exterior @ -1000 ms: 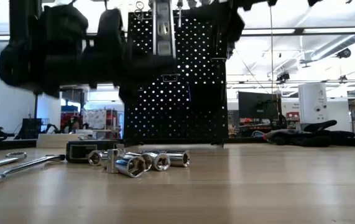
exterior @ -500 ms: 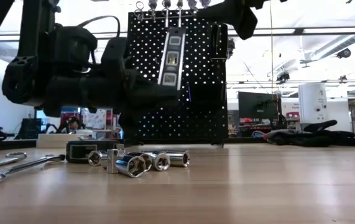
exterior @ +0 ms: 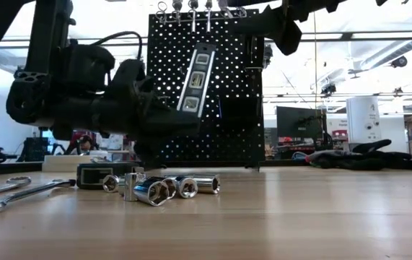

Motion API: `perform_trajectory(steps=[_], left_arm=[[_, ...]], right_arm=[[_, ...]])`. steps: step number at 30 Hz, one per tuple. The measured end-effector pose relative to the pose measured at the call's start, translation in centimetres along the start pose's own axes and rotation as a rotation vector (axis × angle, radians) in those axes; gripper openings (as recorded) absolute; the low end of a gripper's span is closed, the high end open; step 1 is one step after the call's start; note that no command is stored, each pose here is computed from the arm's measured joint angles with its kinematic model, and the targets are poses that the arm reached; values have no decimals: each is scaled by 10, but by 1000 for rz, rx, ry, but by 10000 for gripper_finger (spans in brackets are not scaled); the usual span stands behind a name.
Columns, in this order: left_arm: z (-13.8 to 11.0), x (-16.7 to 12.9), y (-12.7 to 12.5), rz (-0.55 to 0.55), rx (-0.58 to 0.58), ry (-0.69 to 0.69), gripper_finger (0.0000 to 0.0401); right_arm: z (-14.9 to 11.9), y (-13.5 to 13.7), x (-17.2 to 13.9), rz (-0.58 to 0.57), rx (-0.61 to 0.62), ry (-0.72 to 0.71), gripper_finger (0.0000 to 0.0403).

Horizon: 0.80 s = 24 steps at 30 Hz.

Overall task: Hang tools onto peg board
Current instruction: Hang the spirit level on the peg board

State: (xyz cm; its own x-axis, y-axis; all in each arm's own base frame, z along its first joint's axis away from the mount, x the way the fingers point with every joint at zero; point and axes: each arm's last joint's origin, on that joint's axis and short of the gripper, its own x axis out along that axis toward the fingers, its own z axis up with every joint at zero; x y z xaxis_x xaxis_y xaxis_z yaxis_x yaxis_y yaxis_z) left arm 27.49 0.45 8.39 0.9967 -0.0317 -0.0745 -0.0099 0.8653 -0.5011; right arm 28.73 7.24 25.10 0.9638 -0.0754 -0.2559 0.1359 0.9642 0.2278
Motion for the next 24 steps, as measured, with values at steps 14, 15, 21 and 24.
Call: perform_trajectory(steps=[14,15,21,24], left_arm=[[0,-8,10,45,34,12,34],[0,-9,11,50,31,12,34],[1,-15,19,80,-45,19,34],[1,-16,20,86,-64,15,34]], right_arm=[[-1,-1,0,-23,-2,-4,215],[-1,-1,0,-23,-2,-4,216],[-1,-1,0,-23,-2,-4,216],[-1,-1,0,-23,-1,-5,212]])
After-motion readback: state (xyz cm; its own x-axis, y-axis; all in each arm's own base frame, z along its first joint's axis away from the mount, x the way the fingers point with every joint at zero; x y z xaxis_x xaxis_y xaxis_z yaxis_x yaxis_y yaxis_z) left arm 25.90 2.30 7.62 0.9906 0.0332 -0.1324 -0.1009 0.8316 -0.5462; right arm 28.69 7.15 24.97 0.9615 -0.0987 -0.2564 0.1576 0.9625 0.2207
